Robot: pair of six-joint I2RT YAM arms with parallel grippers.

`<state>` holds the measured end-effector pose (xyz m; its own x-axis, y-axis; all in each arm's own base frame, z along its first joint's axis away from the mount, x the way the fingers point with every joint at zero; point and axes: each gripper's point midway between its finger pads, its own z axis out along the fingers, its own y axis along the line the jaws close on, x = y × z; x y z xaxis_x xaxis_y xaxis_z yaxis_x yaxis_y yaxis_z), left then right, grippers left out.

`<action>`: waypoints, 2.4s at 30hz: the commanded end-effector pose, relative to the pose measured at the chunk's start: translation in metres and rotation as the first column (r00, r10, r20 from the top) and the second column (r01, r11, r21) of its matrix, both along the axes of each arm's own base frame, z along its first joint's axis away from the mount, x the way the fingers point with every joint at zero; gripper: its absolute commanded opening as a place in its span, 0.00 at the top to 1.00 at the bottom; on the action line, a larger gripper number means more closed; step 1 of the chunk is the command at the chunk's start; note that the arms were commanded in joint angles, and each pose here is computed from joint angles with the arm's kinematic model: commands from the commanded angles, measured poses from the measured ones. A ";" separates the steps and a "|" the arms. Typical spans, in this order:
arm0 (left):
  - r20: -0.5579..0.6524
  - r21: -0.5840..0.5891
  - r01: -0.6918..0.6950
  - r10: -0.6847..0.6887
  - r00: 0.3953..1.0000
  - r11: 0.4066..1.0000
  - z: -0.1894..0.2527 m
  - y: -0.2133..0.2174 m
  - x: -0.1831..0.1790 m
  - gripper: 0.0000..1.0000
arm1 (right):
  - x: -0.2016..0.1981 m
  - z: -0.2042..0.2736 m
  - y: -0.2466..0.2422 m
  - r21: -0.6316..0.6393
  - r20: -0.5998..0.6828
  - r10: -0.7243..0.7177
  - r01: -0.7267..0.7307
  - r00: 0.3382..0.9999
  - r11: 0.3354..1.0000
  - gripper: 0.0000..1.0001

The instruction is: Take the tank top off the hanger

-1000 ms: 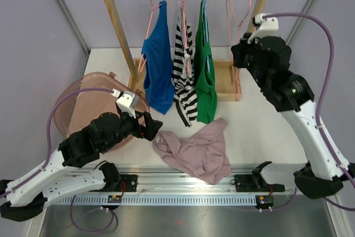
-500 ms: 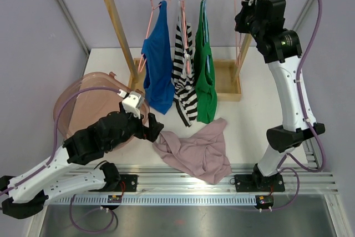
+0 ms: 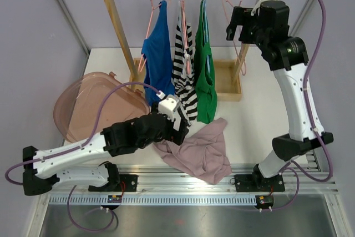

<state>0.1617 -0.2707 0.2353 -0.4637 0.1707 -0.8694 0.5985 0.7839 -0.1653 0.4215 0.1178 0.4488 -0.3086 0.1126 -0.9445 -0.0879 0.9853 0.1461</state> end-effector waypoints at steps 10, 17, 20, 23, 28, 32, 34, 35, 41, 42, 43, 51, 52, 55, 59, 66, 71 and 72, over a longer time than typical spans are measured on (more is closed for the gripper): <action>-0.105 -0.005 0.167 -0.166 0.980 0.986 -0.062 -0.118 0.000 0.01 | -0.145 0.031 -0.042 0.123 0.170 0.004 -0.025 0.985 0.992 0.01; -0.222 0.138 0.202 -0.168 0.960 0.970 -0.136 -0.130 -0.020 0.01 | -0.193 0.023 -0.040 0.138 0.197 0.095 -0.124 0.976 0.983 0.00; -0.279 0.178 0.229 -0.174 0.944 0.957 -0.168 -0.133 -0.032 0.01 | -0.202 0.018 -0.034 0.144 0.199 0.143 -0.173 0.970 0.974 0.01; -0.337 0.197 0.245 -0.169 0.926 0.949 -0.198 -0.133 -0.043 0.01 | -0.207 0.015 -0.026 0.151 0.206 0.188 -0.221 0.960 0.964 0.00; -0.378 0.246 0.239 -0.134 0.916 0.939 -0.229 -0.124 -0.051 0.60 | -0.213 0.018 -0.017 0.161 0.227 0.243 -0.282 0.943 0.946 0.00; -0.344 0.275 0.190 -0.088 0.935 0.943 -0.218 -0.114 -0.046 1.00 | -0.218 0.021 -0.015 0.160 0.242 0.259 -0.302 0.935 0.940 0.01; -0.303 0.269 0.159 -0.074 0.950 0.950 -0.195 -0.107 -0.041 1.00 | -0.220 0.023 -0.017 0.157 0.248 0.255 -0.299 0.934 0.941 0.00; -0.286 0.261 0.149 -0.071 0.955 0.954 -0.185 -0.105 -0.039 1.00 | -0.221 0.024 -0.017 0.156 0.253 0.252 -0.297 0.934 0.942 0.00; -0.092 0.227 -0.054 0.077 0.993 0.972 -0.089 -0.063 -0.007 1.00 | -0.221 0.025 -0.019 0.148 0.260 0.248 -0.293 0.933 0.945 0.01; -0.040 0.251 -0.117 0.131 0.991 0.961 -0.073 -0.048 0.002 1.00 | -0.221 0.025 -0.019 0.147 0.259 0.247 -0.291 0.934 0.945 0.00; -0.018 0.242 -0.154 0.163 0.986 0.958 -0.061 -0.040 0.005 1.00 | -0.220 0.025 -0.019 0.145 0.258 0.246 -0.290 0.934 0.946 0.01; 0.200 0.203 -0.494 0.458 0.866 0.846 0.049 0.073 0.032 1.00 | -0.217 0.028 -0.020 0.139 0.268 0.239 -0.282 0.934 0.949 0.01; 0.199 0.161 -0.527 0.495 0.846 0.835 0.066 0.082 0.034 1.00 | -0.216 0.027 -0.020 0.141 0.266 0.238 -0.282 0.934 0.949 0.00; 0.216 0.140 -0.616 0.583 0.783 0.775 0.086 0.124 0.048 1.00 | -0.214 0.027 -0.018 0.141 0.272 0.245 -0.290 0.931 0.947 0.01; 0.188 0.077 -0.667 0.646 0.740 0.741 0.104 0.162 0.059 1.00 | -0.211 0.030 -0.017 0.146 0.281 0.241 -0.290 0.929 0.946 0.01; 0.224 0.004 -0.810 0.789 0.572 0.586 0.141 0.237 0.085 1.00 | -0.194 0.025 -0.011 0.143 0.255 0.246 -0.288 0.935 0.947 0.00; 0.152 0.021 -0.879 0.868 0.473 0.475 0.127 0.285 0.118 1.00 | -0.182 0.024 -0.003 0.151 0.248 0.264 -0.306 0.932 0.940 0.01; 0.146 0.034 -0.884 0.872 0.467 0.467 0.123 0.290 0.122 1.00 | -0.179 0.023 0.000 0.149 0.248 0.272 -0.314 0.930 0.938 0.01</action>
